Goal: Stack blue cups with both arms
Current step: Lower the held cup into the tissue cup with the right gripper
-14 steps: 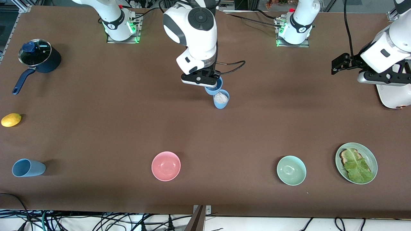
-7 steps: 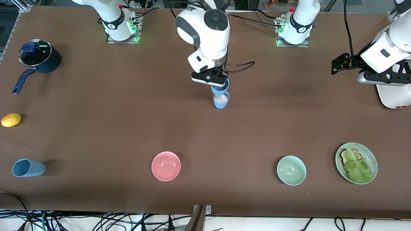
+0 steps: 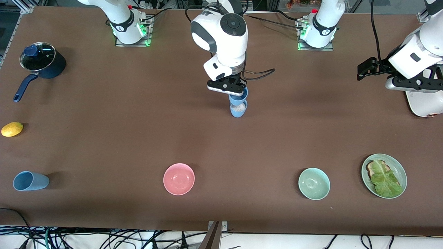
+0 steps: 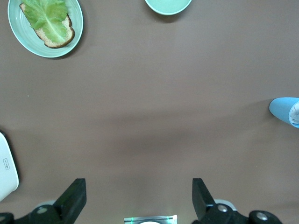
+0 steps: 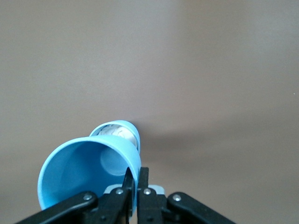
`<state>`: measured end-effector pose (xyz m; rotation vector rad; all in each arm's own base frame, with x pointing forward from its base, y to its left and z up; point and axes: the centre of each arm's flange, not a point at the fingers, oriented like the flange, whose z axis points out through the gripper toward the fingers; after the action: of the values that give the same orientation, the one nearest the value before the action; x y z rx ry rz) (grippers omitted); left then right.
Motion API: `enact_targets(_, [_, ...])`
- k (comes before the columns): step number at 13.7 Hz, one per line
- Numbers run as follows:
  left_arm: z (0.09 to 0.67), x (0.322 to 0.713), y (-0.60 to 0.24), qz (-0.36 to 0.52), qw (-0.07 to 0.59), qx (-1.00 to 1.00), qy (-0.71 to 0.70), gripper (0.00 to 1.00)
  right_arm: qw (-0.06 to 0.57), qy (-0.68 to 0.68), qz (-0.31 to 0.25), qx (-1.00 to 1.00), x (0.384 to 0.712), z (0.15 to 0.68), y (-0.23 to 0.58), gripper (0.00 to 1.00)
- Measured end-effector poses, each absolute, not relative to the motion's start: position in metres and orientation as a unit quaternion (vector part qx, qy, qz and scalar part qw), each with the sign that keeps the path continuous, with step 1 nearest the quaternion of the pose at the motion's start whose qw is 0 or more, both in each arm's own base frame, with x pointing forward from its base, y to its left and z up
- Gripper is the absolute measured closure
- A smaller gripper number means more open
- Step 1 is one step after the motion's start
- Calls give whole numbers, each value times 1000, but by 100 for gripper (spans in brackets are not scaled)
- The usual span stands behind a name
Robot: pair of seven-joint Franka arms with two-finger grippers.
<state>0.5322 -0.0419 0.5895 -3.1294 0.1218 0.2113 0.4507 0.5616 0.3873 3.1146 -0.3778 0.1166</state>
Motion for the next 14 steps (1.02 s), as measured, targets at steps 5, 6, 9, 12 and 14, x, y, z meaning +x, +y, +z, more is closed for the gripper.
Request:
enact_targets(5, [589,532,-42,69,1,-997,39,0,-3,-125,45,991,451,376,568,95])
enact_targets(6, [589,532,-42,70,1,-997,39,0,-2,-125,47,991,451,374,568,95])
enact_targets(9, [589,532,-42,70,1,-997,39,0,2,-123,53,991,453,371,567,95])
enact_targets(12, [589,531,-42,71,1,-997,39,0,5,-124,54,991,455,365,567,95])
enact_targets(14, [589,531,-42,71,1,-997,39,0,2,-124,56,991,456,365,567,95])
